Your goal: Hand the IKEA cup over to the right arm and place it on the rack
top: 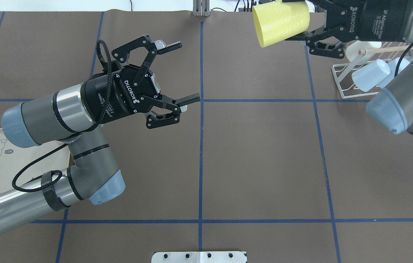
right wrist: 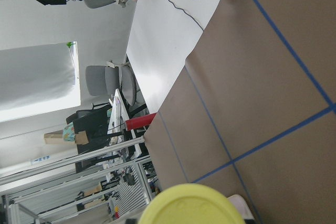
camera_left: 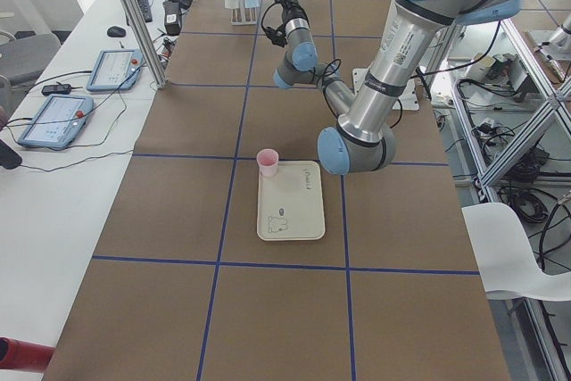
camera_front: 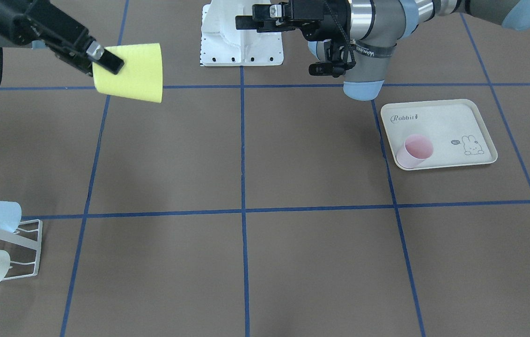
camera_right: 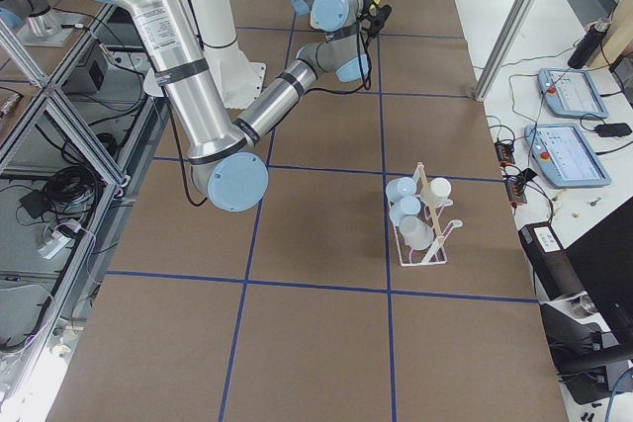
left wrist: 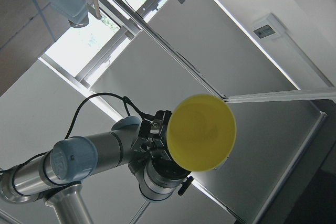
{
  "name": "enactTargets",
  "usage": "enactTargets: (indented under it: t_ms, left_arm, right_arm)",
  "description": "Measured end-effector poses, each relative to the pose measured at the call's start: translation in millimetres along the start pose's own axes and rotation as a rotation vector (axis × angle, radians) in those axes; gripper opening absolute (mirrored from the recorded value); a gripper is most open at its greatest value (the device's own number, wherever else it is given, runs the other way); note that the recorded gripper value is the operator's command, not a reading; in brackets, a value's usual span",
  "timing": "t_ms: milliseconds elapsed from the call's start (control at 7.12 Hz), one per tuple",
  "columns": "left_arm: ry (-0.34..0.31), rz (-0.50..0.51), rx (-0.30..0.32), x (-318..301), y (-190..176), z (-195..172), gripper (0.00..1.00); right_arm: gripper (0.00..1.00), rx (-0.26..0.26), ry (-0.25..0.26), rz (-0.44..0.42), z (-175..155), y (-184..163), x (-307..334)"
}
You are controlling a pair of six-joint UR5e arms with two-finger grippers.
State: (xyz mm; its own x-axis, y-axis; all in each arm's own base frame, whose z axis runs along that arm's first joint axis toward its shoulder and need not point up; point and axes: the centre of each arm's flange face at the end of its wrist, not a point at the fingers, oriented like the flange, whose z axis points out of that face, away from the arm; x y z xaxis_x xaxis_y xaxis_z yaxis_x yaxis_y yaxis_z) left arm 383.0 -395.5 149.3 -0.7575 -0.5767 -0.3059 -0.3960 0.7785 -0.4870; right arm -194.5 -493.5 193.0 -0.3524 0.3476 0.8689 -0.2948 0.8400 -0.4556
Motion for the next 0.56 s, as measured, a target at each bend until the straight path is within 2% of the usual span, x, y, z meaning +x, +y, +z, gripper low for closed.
enactTargets:
  t_ms: [140, 281, 421, 561]
  left_arm:
    - [-0.007, 0.024, 0.013, -1.3, -2.1, -0.2, 0.96]
    - [-0.016, 0.043, 0.028, -2.6, -3.9, 0.9, 0.96]
    - [-0.027, 0.061, 0.046, -4.5, -6.3, 2.8, 0.96]
    - [-0.040, 0.082, 0.068, -5.9, -8.8, 5.4, 0.97]
  right_arm:
    - [0.00, 0.086, 0.096, -0.113, 2.6, -34.7, 4.3]
    - [0.00, 0.164, 0.218, -0.243, 4.9, -68.4, 4.8]
    - [0.00, 0.214, 0.354, -0.381, 5.4, -100.0, 0.2]
    - [0.00, 0.233, 0.494, -0.515, 2.4, -134.8, -5.5]
